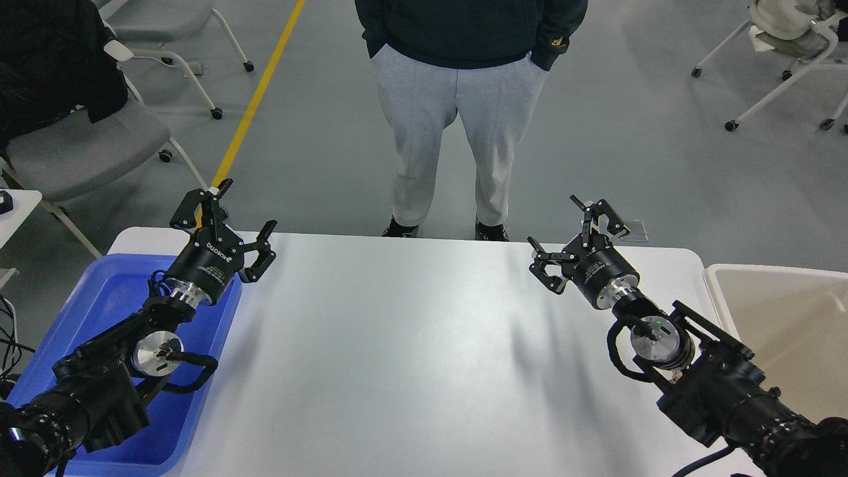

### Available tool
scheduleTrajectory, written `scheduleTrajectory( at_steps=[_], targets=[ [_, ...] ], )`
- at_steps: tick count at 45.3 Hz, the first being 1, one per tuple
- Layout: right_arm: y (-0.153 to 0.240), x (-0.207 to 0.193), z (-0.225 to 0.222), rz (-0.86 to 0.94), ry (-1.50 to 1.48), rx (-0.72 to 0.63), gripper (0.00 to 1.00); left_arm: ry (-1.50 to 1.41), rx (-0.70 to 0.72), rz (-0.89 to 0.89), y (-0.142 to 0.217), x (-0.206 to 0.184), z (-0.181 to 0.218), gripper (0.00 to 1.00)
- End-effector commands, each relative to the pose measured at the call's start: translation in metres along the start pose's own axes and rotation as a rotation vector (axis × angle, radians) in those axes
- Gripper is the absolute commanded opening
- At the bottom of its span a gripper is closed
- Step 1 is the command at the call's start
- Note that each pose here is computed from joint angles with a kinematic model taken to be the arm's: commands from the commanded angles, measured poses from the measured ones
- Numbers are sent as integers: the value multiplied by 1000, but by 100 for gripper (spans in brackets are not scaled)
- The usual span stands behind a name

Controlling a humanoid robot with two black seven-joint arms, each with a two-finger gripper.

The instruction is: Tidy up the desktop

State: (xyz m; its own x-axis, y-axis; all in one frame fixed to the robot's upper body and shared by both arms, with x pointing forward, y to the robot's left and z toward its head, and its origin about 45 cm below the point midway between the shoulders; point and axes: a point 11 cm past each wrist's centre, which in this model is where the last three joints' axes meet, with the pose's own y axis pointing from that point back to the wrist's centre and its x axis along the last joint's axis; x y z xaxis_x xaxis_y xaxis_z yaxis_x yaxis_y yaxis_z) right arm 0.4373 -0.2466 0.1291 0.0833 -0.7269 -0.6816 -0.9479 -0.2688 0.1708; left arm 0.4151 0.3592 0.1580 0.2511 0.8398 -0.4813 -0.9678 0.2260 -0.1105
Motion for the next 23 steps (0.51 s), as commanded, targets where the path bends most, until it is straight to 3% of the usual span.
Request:
scheduleTrajectory(
  at_steps=[1, 23],
  targets=[
    [0, 0, 1, 1, 1, -2, 100, 0, 0, 0, 0, 0, 0, 100],
    [3, 0, 6, -13, 12, -16, 100, 0, 0, 0, 0, 0, 0, 100]
  ],
)
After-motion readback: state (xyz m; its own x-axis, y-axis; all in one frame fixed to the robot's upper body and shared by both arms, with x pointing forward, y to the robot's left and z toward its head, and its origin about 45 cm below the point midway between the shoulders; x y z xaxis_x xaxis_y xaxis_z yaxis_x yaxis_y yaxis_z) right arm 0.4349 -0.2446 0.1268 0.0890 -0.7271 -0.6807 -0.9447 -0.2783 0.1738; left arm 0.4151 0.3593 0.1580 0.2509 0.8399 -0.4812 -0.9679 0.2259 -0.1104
